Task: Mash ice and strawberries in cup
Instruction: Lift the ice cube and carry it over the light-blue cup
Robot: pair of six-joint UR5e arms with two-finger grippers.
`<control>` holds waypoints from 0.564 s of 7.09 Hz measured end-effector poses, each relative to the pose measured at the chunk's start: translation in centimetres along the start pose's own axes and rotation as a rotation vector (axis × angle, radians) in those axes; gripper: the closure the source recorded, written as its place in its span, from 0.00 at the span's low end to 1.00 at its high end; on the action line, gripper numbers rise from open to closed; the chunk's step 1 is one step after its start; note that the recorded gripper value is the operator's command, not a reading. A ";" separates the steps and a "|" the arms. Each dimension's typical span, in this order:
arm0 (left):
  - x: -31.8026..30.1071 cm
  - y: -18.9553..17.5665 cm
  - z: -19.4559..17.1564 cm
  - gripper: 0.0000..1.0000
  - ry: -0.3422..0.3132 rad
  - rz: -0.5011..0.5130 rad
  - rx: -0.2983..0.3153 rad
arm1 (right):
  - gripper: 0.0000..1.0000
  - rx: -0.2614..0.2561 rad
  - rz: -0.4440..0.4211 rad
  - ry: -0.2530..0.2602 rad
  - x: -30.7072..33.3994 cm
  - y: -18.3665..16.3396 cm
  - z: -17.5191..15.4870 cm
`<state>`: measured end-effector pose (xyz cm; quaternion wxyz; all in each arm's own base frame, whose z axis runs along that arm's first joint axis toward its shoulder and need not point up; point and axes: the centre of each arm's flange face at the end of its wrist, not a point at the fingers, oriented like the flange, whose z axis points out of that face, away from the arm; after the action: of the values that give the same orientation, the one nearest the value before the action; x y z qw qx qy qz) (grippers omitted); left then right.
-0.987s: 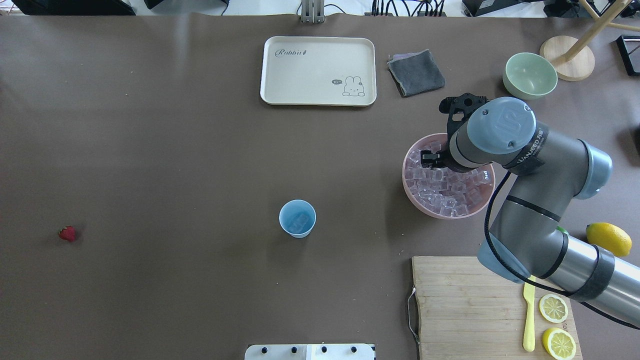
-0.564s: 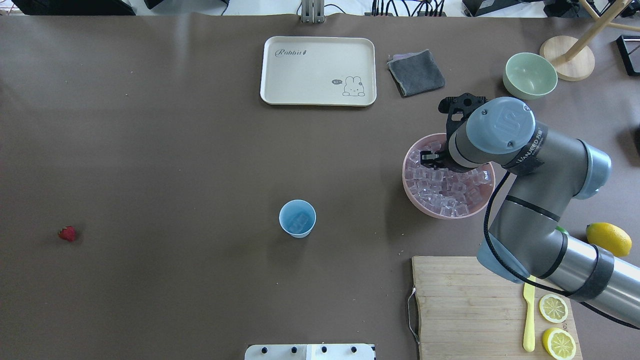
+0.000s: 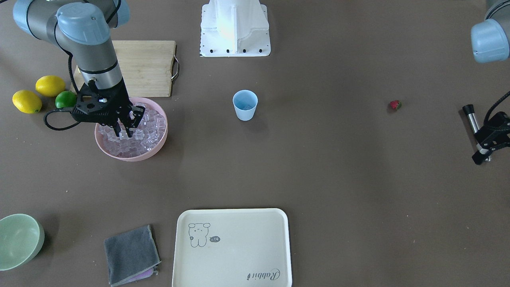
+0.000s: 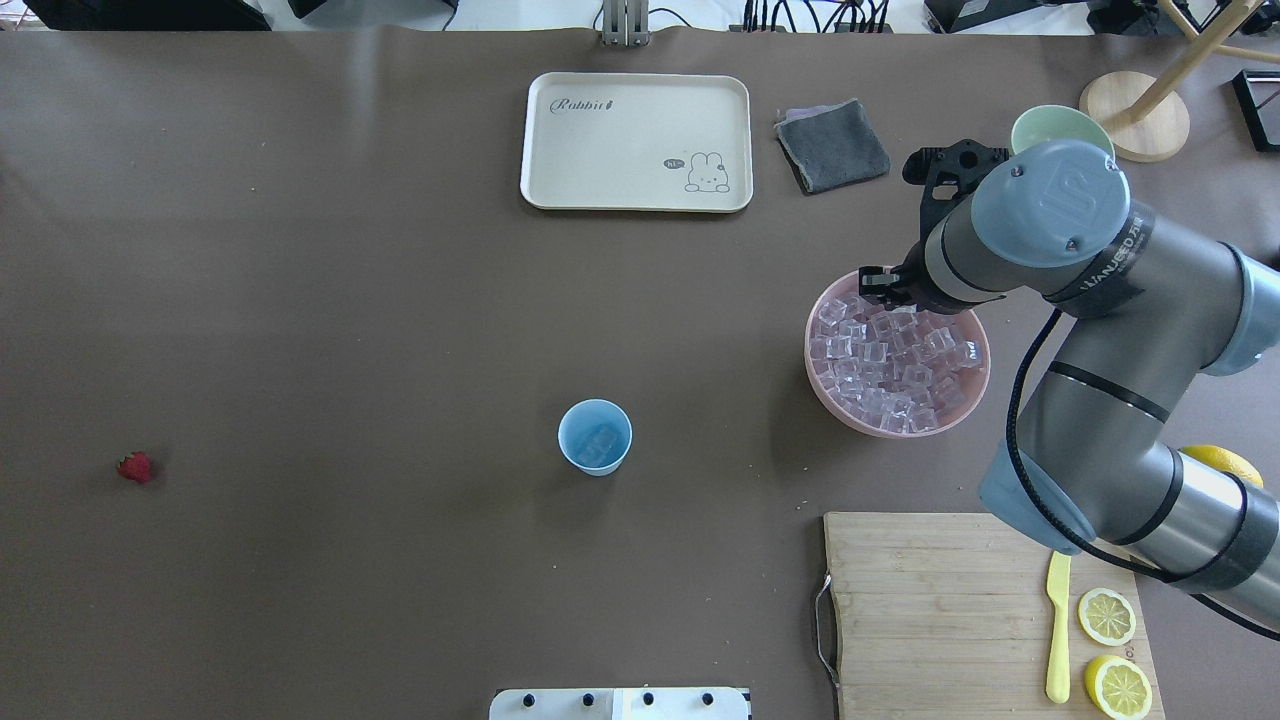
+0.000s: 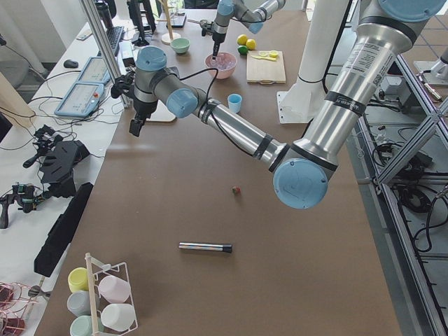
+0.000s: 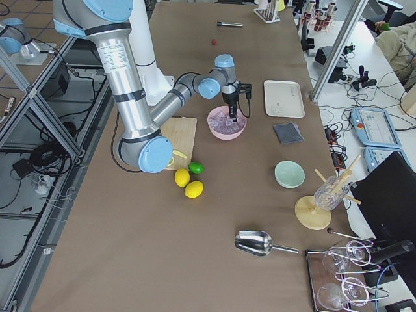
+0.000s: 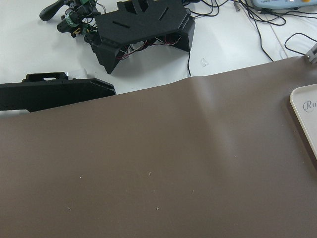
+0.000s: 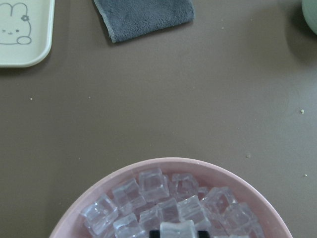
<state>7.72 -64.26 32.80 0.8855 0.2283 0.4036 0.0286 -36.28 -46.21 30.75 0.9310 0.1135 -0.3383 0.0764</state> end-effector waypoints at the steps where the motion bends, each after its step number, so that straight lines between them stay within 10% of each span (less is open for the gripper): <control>1: 0.0 0.0 0.0 0.02 0.001 -0.002 0.000 | 1.00 0.019 -0.001 -0.020 -0.9 -0.5 -1.5; 4: 0.1 0.1 -0.1 0.02 0.004 -0.003 0.000 | 1.00 0.098 -0.015 -0.130 -5.9 -2.3 -6.3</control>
<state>7.77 -64.15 32.70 0.8848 0.2274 0.4058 0.0278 -36.43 -47.13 21.85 0.9010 0.1663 -0.3929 0.0787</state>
